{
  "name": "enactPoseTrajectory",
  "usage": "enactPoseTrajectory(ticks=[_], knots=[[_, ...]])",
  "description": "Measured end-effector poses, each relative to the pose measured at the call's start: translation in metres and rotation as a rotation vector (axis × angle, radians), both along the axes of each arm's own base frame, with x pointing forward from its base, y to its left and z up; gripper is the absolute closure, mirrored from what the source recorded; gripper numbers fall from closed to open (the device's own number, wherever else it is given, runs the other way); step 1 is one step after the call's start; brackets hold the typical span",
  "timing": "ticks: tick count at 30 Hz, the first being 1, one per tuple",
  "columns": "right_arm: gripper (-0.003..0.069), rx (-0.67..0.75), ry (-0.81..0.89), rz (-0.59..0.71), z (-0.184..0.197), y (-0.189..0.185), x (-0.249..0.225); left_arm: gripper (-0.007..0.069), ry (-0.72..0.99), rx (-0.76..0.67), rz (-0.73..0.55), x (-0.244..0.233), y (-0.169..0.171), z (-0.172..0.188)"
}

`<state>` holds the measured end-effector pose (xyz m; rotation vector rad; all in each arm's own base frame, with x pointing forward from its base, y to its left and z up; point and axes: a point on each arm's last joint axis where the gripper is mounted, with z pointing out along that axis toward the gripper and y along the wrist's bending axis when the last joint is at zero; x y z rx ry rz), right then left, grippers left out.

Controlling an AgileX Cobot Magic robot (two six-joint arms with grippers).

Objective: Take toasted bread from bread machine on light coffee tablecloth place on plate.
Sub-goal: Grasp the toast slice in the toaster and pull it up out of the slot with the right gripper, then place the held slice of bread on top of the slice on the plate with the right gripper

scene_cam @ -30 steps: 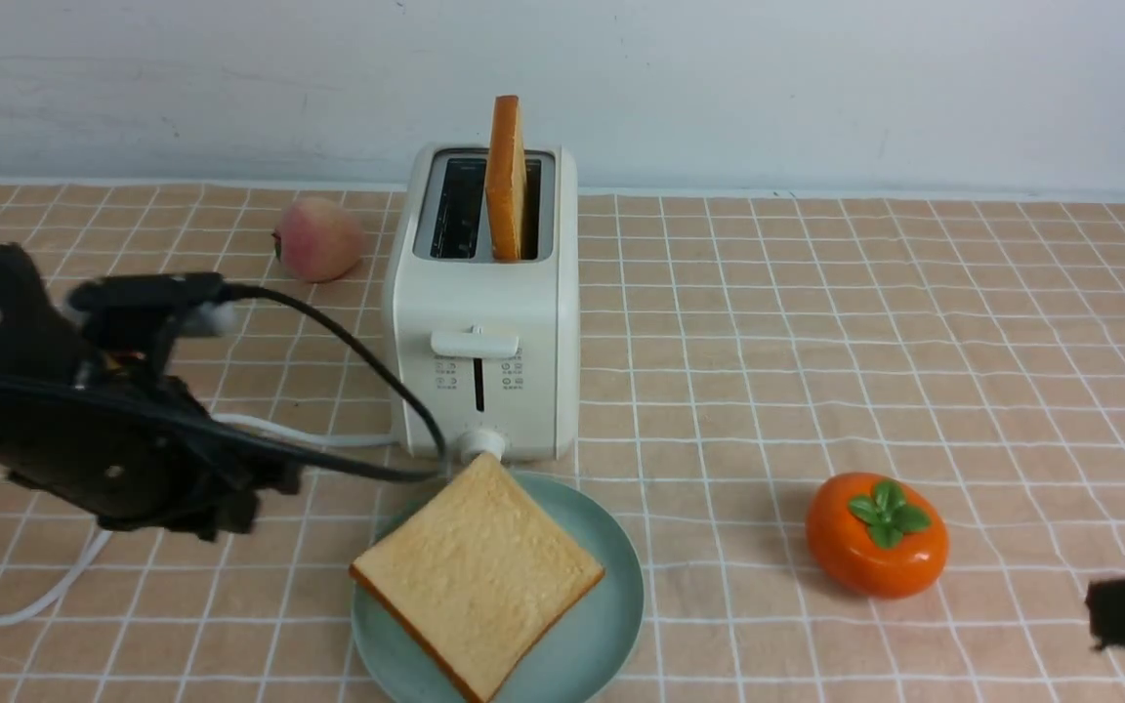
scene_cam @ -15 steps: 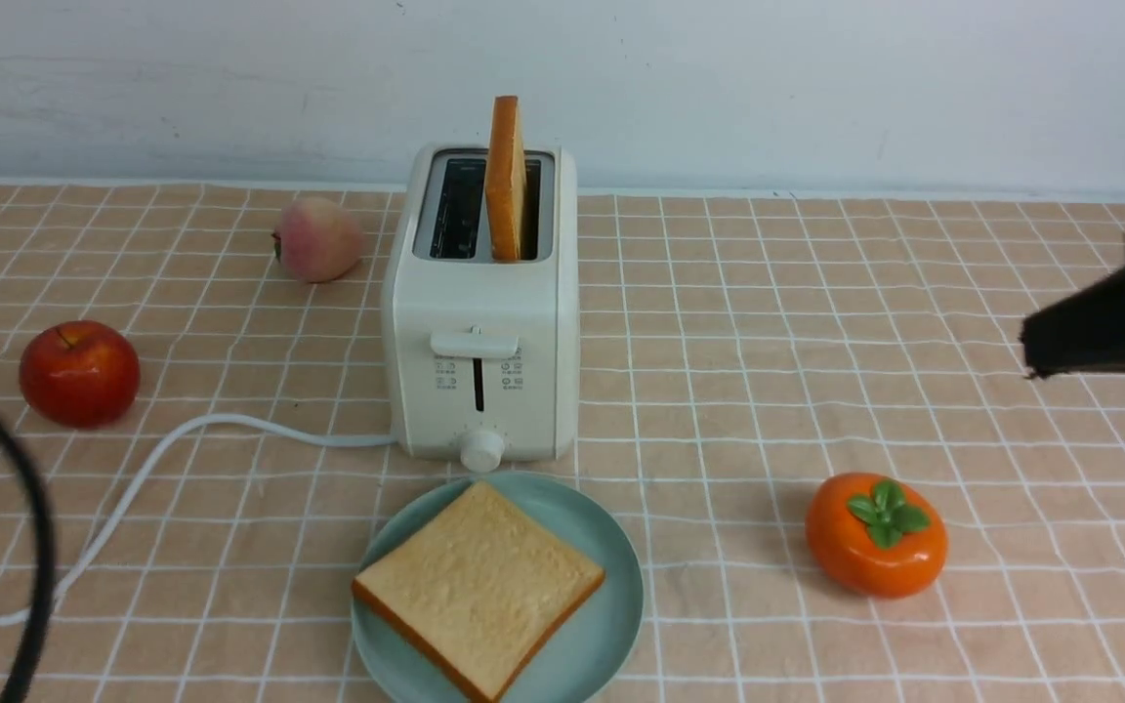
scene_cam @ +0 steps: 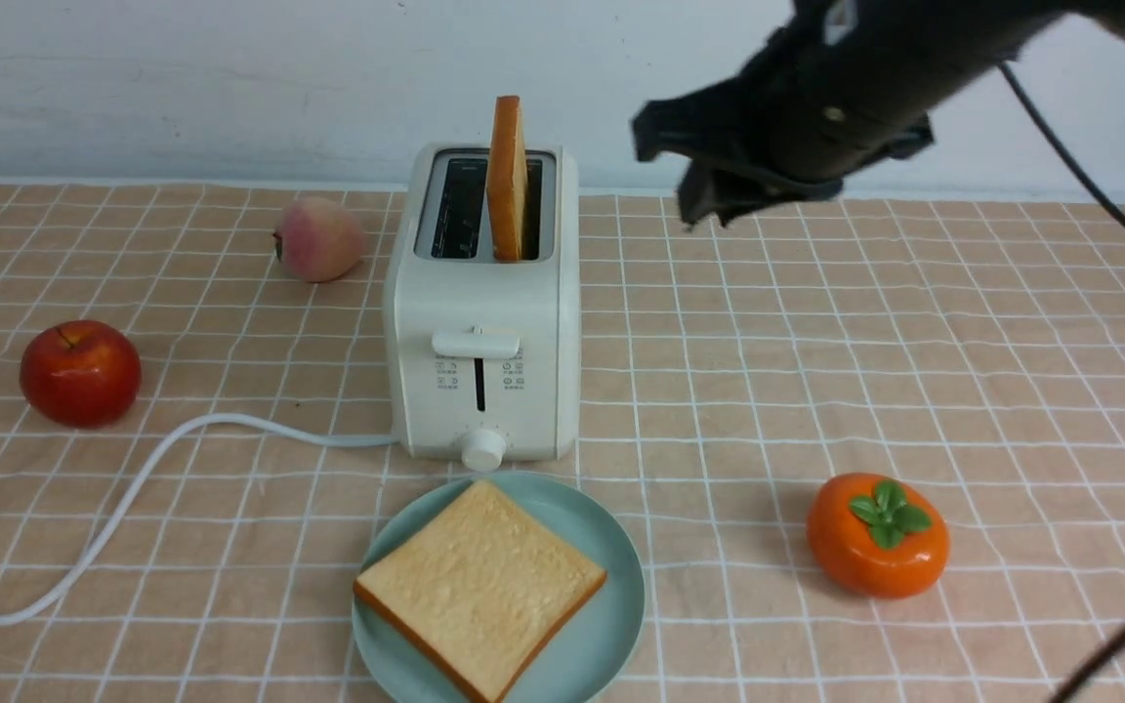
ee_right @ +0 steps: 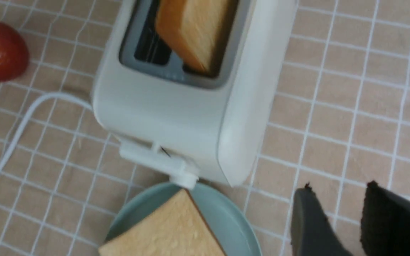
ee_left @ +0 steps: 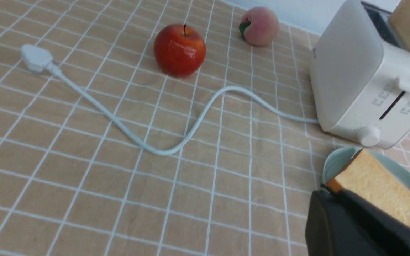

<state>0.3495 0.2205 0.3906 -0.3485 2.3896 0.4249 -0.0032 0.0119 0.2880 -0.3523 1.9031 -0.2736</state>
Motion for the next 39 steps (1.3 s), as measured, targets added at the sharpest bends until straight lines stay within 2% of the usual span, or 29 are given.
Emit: enactPoseTrajectory(ticks=[7,10,12,15,17,18,19,20,21,22,23,26,29,34,36,39], knots=[[0.0102,0.084,-0.114,0.023,-0.005,0.046,0.041,0.0639,0.033,-0.021,-0.011,-0.001,-0.002,-0.003],[0.0049,0.094,-0.140,0.020,-0.028,0.059,0.061,0.0639,0.034,-0.027,-0.014,-0.001,-0.002,-0.003],[0.0047,0.102,-0.143,0.019,-0.043,0.066,0.070,0.0639,0.034,-0.027,-0.014,-0.001,-0.002,-0.003],[0.0069,0.116,-0.136,0.019,-0.057,0.071,0.077,0.0639,0.035,-0.029,-0.016,-0.001,-0.002,-0.003],[0.0158,0.114,-0.127,0.017,-0.069,0.075,0.082,0.0639,0.038,-0.040,-0.023,-0.001,-0.003,-0.003],[0.0167,0.114,-0.127,0.017,-0.069,0.075,0.082,0.0639,0.038,-0.040,-0.023,-0.001,-0.003,-0.003],[0.0265,0.102,-0.134,0.017,-0.071,0.075,0.083,0.0639,0.040,-0.050,-0.031,-0.001,-0.004,-0.003],[0.0279,0.098,-0.138,0.017,-0.071,0.075,0.084,0.0639,0.041,-0.051,-0.031,-0.001,-0.004,-0.003],[0.0413,0.083,-0.153,0.016,-0.067,0.073,0.083,0.0639,0.042,-0.056,-0.035,-0.001,-0.005,-0.003],[0.0503,0.063,-0.169,0.015,-0.063,0.070,0.083,0.0639,0.043,-0.057,-0.036,-0.001,-0.005,-0.004],[0.0560,0.051,-0.182,0.013,-0.058,0.068,0.081,0.0639,0.043,-0.057,-0.036,-0.001,-0.005,-0.004],[0.0562,0.041,-0.235,0.006,-0.026,0.056,0.069,0.0639,0.043,-0.059,-0.038,-0.001,-0.005,-0.004],[0.0559,0.040,-0.290,0.012,0.022,0.037,0.043,0.0639,0.045,-0.059,-0.038,-0.002,-0.005,-0.004],[0.0559,-0.091,-0.286,0.082,0.096,-0.013,-0.028,0.0639,0.046,-0.059,-0.037,-0.002,-0.005,-0.004],[0.0559,-0.129,-0.272,0.109,0.108,-0.025,-0.046,0.0639,0.046,-0.059,-0.037,-0.002,-0.005,-0.004],[0.0559,-0.107,-0.249,0.170,0.115,-0.035,-0.071,0.0639,0.044,-0.062,-0.039,-0.002,-0.005,-0.004]])
